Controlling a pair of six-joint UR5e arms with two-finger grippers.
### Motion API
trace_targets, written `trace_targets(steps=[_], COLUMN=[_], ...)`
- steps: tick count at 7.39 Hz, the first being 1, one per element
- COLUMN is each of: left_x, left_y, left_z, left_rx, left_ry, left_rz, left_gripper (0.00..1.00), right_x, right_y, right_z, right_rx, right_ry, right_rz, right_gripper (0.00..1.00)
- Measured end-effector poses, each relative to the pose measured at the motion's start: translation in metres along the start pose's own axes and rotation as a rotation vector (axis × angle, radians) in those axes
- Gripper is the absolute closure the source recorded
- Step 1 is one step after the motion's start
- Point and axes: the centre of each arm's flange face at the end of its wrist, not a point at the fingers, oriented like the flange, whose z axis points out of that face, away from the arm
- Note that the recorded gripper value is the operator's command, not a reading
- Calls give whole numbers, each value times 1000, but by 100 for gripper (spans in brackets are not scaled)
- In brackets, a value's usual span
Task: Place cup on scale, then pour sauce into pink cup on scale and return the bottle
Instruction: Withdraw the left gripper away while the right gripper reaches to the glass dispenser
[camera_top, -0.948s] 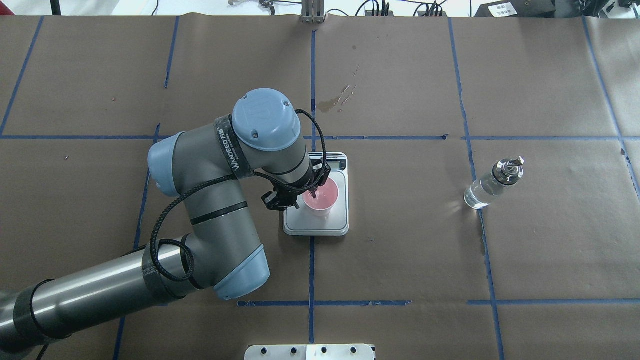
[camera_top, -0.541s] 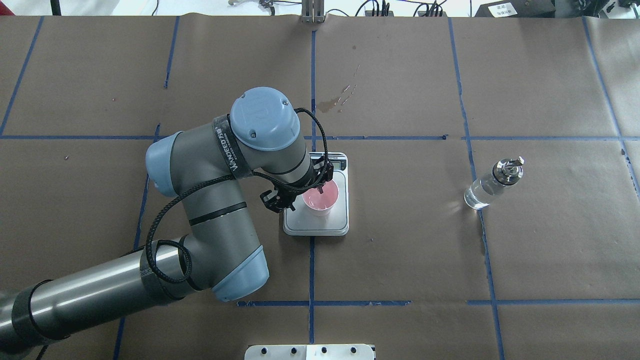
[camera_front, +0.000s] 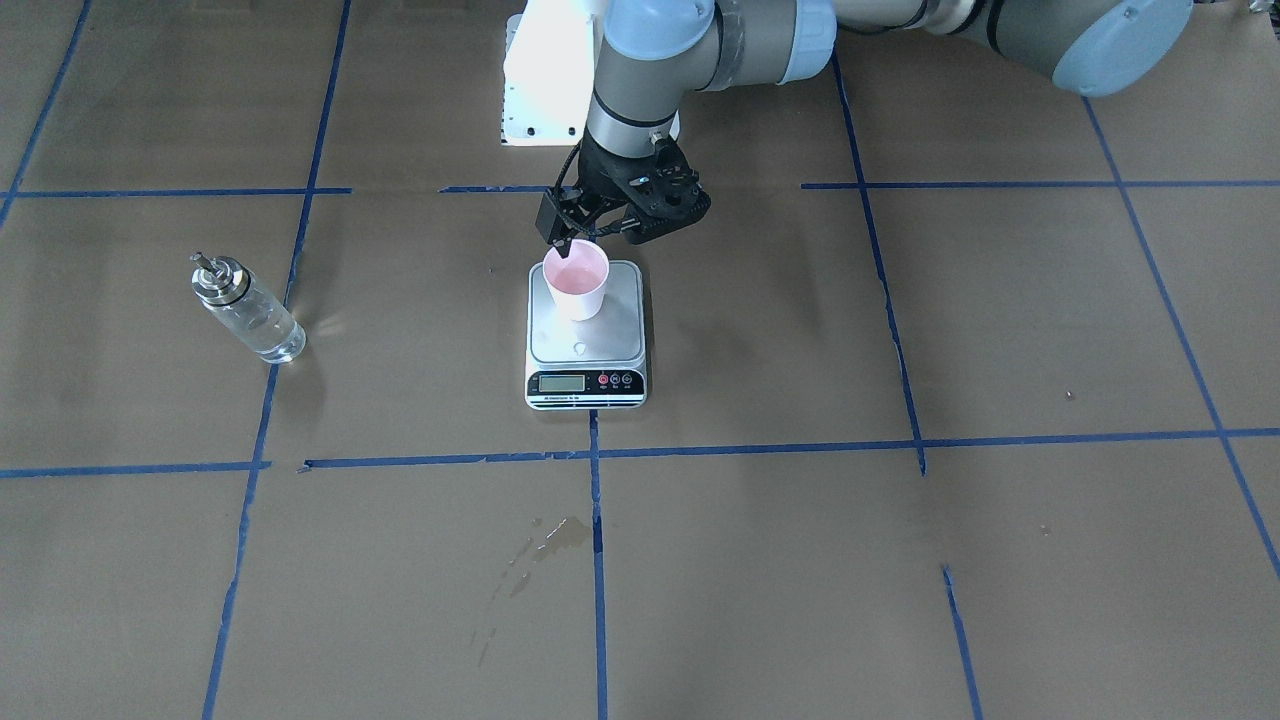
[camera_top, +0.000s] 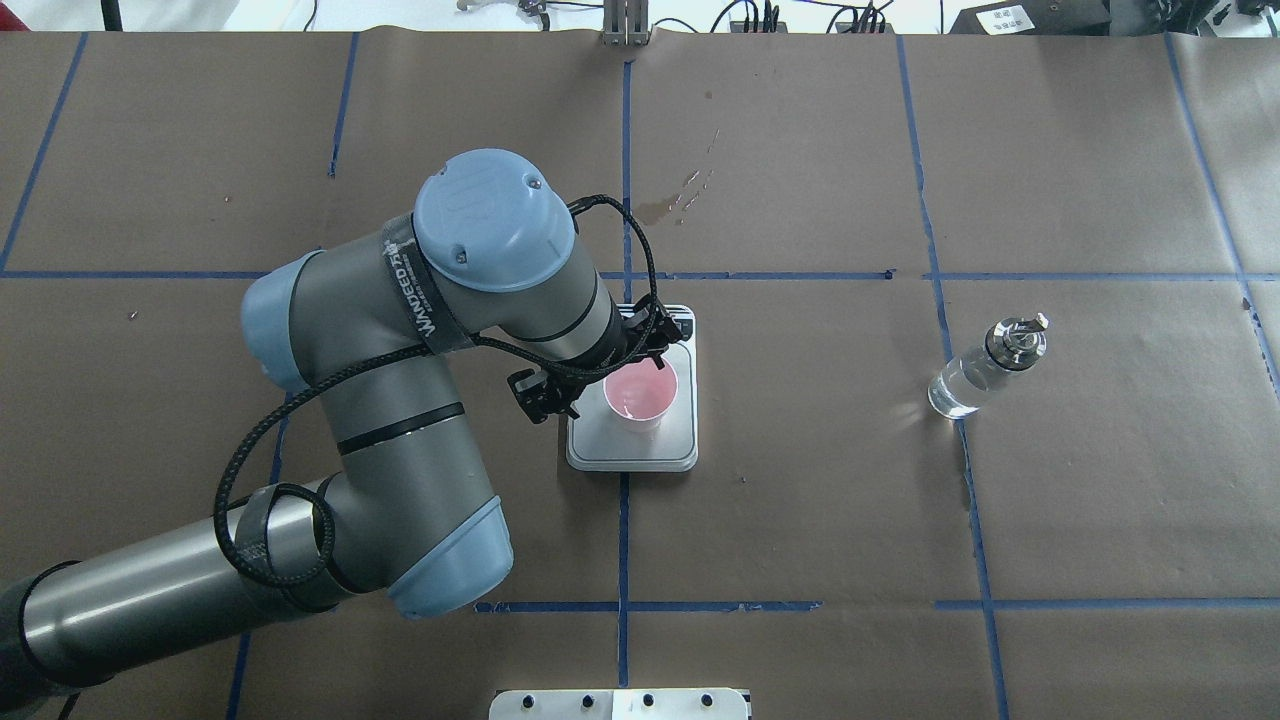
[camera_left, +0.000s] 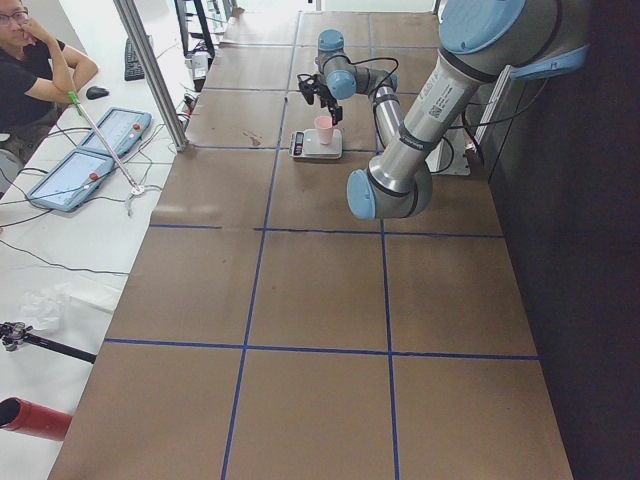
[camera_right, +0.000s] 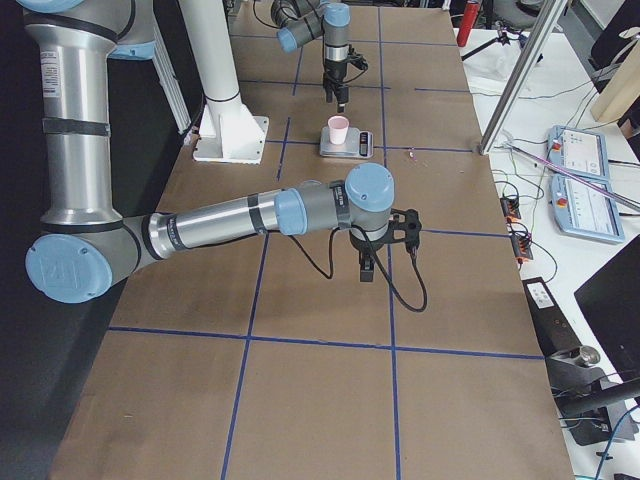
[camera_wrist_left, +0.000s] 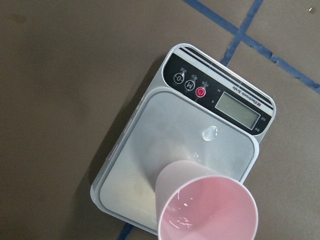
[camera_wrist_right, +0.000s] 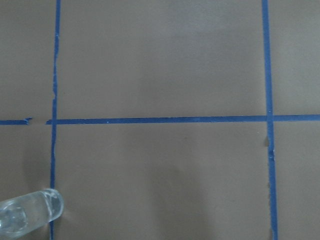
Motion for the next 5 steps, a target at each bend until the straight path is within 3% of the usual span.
trace_targets(steps=[3, 5], left_x=[-17, -28], left_y=[-52, -90], left_z=[-48, -74], left_rx=[67, 92], left_ry=[37, 37], left_rz=[47, 88], left_gripper=[0, 0], right_x=[-107, -167], right_y=[47, 94], right_z=[-18, -26], right_rx=[16, 41], right_ry=[-28, -5], right_rz=[61, 113], right_gripper=[0, 0])
